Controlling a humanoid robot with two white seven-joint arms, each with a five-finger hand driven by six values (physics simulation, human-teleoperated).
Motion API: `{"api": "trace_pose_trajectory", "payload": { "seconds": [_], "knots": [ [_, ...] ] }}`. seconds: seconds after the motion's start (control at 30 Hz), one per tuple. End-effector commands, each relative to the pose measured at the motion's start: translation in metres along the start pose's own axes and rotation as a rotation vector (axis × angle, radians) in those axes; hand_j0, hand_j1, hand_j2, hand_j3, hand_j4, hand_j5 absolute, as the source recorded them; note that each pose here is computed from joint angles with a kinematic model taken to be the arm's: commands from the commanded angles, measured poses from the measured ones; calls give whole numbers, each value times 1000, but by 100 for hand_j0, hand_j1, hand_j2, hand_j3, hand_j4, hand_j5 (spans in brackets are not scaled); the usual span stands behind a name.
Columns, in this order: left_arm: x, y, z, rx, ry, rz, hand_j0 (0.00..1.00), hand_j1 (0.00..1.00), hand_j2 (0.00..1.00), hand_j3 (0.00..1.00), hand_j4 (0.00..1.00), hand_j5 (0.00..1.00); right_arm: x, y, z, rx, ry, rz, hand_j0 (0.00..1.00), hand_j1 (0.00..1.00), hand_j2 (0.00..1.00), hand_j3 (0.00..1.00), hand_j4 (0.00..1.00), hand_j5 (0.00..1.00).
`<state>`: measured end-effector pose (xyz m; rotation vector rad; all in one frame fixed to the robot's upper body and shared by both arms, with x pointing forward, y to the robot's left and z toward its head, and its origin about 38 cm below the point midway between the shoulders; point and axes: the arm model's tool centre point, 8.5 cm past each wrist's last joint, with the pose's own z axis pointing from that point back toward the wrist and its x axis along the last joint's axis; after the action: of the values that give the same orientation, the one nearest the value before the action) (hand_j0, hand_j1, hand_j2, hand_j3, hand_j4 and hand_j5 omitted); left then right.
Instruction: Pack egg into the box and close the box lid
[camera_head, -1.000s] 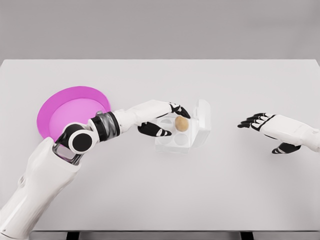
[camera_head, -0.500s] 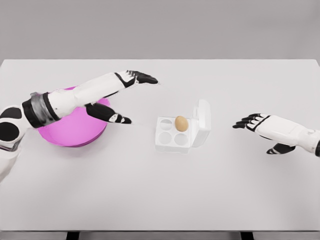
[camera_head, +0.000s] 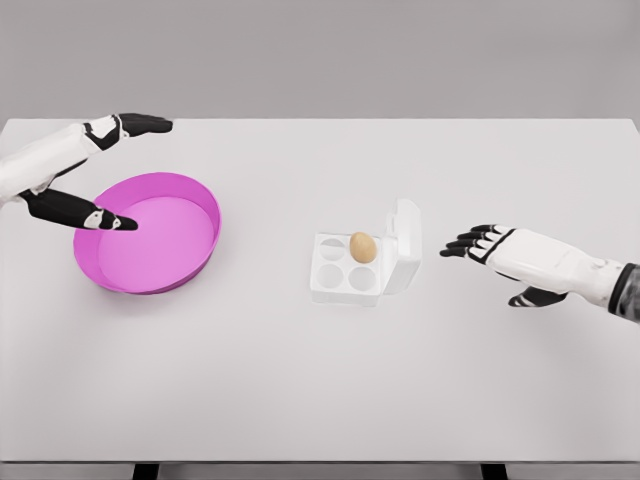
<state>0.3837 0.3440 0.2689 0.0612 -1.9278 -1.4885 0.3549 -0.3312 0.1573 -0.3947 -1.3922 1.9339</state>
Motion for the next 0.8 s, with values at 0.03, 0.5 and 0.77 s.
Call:
{"api": "trace_pose_trajectory", "payload": {
  "seconds": [0.03,0.5,0.77],
  "knots": [
    [-1,-2,2,-4,8,3,100,100,100,100,100,100,5,-2,-3,-10,-15,-1,100,100,100,100,100,100],
    [-2,-5,3,-7,12,10,100,100,100,100,100,100,42,-12,-29,-93,-117,5,100,100,100,100,100,100],
    [-1,-5,2,-7,8,9,100,100,100,100,100,100,62,-11,-49,-152,-173,-41,100,100,100,100,100,100]
  ]
}}
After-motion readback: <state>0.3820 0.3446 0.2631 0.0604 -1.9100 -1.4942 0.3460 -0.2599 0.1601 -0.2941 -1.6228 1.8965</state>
